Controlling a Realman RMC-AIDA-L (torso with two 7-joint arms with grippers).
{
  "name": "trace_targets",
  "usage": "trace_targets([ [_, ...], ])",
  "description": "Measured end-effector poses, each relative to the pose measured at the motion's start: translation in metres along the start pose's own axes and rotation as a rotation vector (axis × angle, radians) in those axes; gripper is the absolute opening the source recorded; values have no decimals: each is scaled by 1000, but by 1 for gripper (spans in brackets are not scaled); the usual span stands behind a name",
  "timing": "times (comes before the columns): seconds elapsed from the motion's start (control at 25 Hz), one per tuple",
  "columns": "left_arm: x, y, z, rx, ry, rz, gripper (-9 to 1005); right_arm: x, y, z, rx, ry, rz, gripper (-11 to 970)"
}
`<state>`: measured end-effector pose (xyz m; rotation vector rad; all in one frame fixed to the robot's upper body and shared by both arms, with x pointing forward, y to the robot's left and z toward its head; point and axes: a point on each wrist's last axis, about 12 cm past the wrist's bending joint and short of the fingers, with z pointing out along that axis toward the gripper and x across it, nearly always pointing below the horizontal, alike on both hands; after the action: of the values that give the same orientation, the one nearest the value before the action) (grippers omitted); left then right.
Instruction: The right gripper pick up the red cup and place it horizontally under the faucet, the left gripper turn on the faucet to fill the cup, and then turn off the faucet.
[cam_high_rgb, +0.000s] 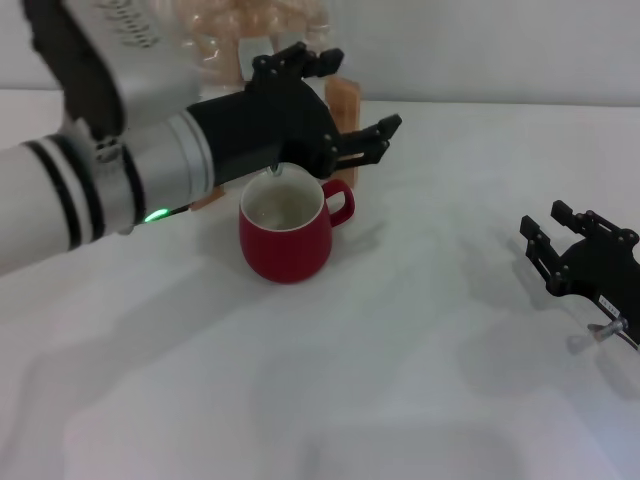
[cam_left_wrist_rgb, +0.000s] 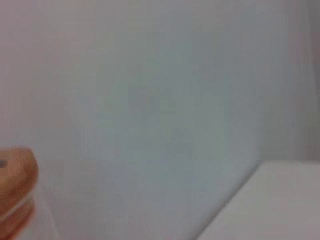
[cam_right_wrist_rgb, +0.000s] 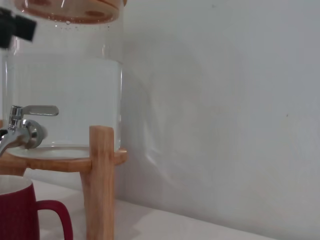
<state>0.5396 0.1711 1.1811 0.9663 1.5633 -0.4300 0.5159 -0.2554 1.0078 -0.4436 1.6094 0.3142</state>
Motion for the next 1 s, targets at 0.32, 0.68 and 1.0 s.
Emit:
trace_targets([
  [0.32, 14, -11, -24, -33, -164, -43, 875, 0, 0, 0, 2, 1, 0, 395],
  [0.68, 42, -24, -48, -91, -407, -126, 875, 3, -1, -4, 11, 8, 4, 397],
  [1.0, 73, -27, -67, -230, -573, -125, 875, 1, -2, -3, 16, 3, 3, 409],
])
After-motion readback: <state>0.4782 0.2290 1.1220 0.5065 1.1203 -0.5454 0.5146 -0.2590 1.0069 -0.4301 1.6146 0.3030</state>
